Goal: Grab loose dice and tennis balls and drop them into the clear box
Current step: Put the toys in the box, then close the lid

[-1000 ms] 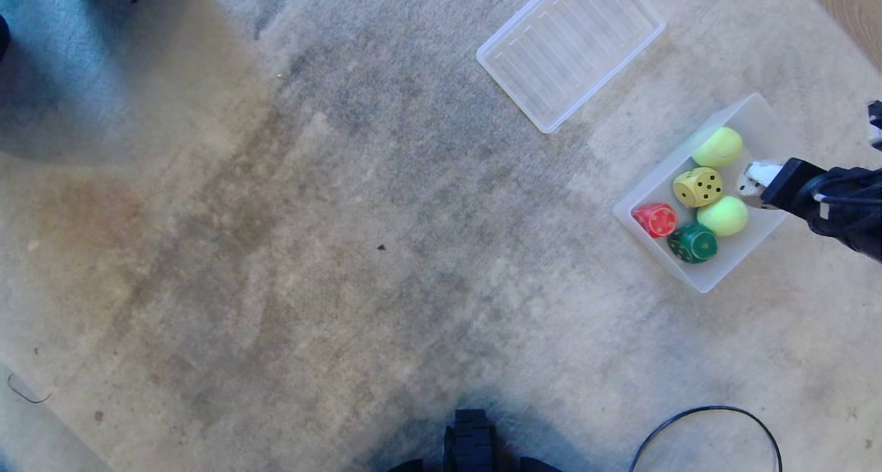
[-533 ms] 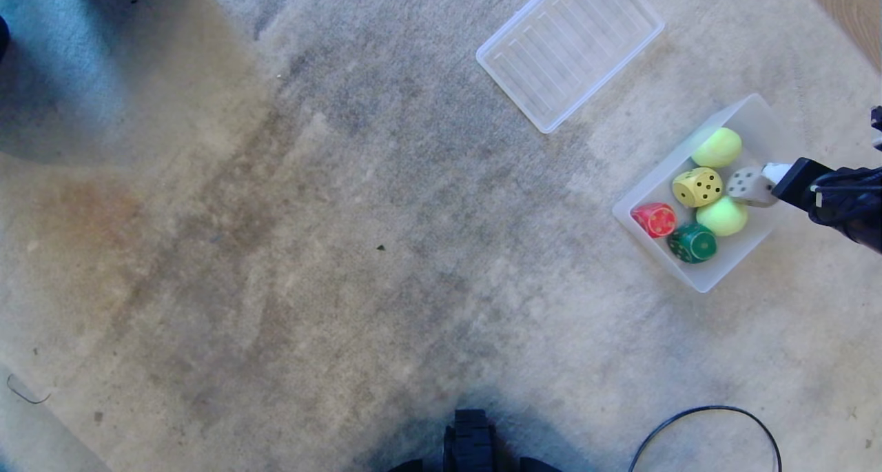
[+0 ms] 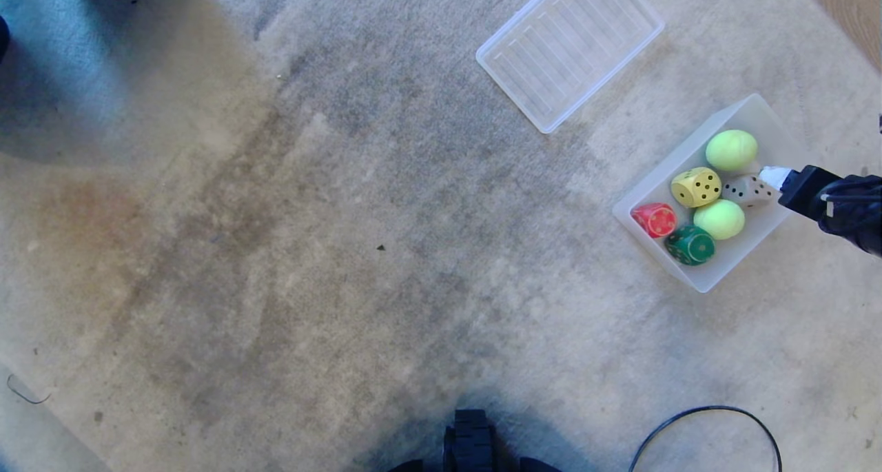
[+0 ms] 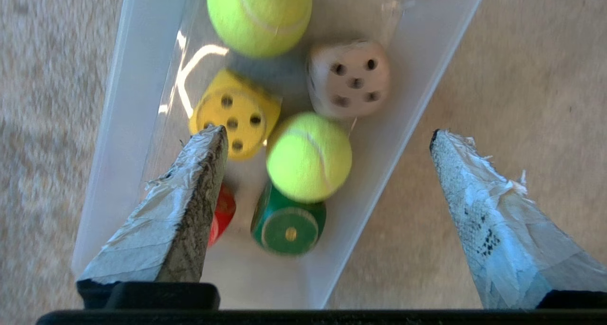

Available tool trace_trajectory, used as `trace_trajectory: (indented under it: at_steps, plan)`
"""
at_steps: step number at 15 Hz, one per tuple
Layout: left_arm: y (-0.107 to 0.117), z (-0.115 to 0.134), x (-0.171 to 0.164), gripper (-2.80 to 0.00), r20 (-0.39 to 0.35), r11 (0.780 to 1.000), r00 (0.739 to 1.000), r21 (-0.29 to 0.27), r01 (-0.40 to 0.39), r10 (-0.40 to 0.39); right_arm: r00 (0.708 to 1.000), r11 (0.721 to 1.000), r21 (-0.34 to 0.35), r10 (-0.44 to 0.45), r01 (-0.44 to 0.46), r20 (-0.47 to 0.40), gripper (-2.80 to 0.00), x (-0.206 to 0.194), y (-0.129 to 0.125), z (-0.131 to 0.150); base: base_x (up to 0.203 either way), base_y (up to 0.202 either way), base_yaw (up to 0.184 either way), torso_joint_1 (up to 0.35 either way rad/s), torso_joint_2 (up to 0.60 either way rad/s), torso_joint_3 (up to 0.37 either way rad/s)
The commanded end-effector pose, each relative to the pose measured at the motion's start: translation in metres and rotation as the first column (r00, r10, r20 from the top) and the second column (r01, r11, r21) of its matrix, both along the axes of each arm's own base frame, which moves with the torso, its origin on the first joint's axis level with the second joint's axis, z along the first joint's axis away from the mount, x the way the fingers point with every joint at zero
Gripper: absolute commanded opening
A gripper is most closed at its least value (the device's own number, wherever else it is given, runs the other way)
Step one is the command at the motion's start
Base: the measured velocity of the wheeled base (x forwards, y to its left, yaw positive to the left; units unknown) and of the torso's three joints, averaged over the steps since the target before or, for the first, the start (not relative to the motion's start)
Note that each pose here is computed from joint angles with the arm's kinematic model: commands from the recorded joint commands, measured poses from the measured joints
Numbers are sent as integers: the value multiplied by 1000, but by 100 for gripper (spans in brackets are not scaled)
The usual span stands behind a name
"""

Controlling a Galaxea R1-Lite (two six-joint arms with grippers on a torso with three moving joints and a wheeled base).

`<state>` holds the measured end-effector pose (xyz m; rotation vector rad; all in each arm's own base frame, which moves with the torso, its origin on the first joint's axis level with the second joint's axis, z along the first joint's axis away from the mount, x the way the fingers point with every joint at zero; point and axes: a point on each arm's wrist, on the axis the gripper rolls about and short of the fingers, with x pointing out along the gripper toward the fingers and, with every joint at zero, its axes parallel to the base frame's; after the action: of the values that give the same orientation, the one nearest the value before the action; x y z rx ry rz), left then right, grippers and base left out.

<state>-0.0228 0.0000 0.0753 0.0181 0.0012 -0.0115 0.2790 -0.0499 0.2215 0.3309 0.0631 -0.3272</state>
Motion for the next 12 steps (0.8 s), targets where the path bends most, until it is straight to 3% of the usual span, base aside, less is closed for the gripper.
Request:
trace_trajectory:
  at_steps: [1,3,4,9,12]
  plan:
    - [0,0,0,-280,0,1000,1000,-1,-1,1,1000,1000,-1,22,-22,22,0,-28,11,10,0,0,0,0,0,0]
    - [0,0,0,-280,0,1000,1000,-1,-1,1,1000,1000,1,28,-28,15,0,-53,16,15,0,0,0,0,0,0]
    - [0,0,0,-280,0,1000,1000,-1,1,-1,999,999,3,33,-33,3,-280,-68,18,17,0,0,0,0,0,0]
    - [0,0,0,-280,0,1000,1000,-1,-1,1,993,997,22,80,-78,-88,-280,-144,31,17,0,0,0,0,0,0]
    - [0,0,0,-280,0,1000,1000,0,-1,1,985,991,12,130,-130,-114,-280,-201,41,1,0,0,0,0,0,0]
